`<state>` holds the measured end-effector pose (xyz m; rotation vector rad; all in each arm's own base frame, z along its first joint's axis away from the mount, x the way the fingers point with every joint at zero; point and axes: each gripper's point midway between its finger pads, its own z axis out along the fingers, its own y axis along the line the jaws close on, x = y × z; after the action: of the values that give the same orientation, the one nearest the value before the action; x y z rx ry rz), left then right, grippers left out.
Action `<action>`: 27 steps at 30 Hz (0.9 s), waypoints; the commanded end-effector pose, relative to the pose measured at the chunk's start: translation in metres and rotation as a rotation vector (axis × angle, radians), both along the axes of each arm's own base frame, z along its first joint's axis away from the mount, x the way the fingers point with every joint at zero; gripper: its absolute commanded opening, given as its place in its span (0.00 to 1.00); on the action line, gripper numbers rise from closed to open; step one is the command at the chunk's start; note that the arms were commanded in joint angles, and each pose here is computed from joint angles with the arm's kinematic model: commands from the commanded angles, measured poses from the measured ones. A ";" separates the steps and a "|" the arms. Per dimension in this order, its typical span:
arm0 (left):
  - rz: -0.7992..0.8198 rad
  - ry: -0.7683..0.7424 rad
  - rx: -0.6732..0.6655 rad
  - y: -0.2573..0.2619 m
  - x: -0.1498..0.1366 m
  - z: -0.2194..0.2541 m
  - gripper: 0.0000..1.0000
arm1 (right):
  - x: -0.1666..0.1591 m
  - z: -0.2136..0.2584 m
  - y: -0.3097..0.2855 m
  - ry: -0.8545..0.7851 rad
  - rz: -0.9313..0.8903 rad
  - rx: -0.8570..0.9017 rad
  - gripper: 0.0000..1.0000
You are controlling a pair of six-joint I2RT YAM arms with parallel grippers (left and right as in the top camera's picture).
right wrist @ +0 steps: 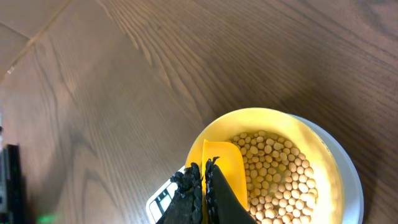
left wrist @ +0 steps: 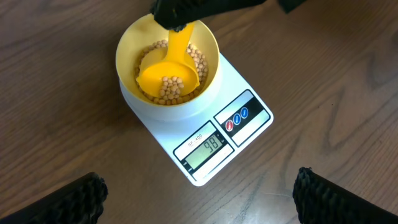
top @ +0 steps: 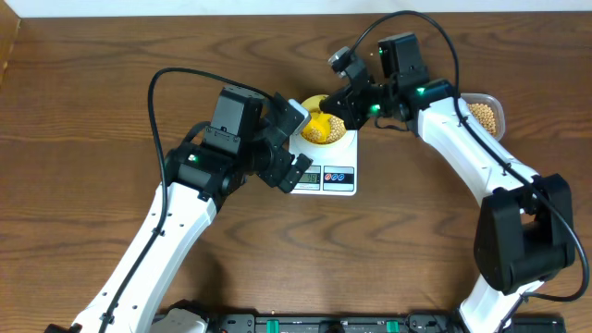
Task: Scoop item into bowl and weigh 50g on scale
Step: 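Tilt the yellow scoop over the bowl with the right gripper, pouring soybeans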
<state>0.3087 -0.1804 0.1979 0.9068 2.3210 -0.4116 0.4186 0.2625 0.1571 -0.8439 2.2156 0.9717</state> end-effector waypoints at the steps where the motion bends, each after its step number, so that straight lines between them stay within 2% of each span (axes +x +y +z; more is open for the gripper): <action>1: -0.016 0.009 0.006 0.000 -0.001 -0.005 0.98 | 0.000 -0.001 -0.004 0.060 -0.021 0.044 0.01; 11: -0.016 0.009 0.006 0.000 -0.001 -0.005 0.98 | 0.008 0.010 -0.018 0.113 -0.059 0.125 0.01; 27: -0.016 0.009 0.006 0.000 -0.001 -0.005 0.98 | 0.025 0.024 -0.035 0.108 -0.110 0.199 0.01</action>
<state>0.3088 -0.1803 0.1979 0.9063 2.3211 -0.4115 0.4465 0.2271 0.1818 -0.6030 2.1819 1.1263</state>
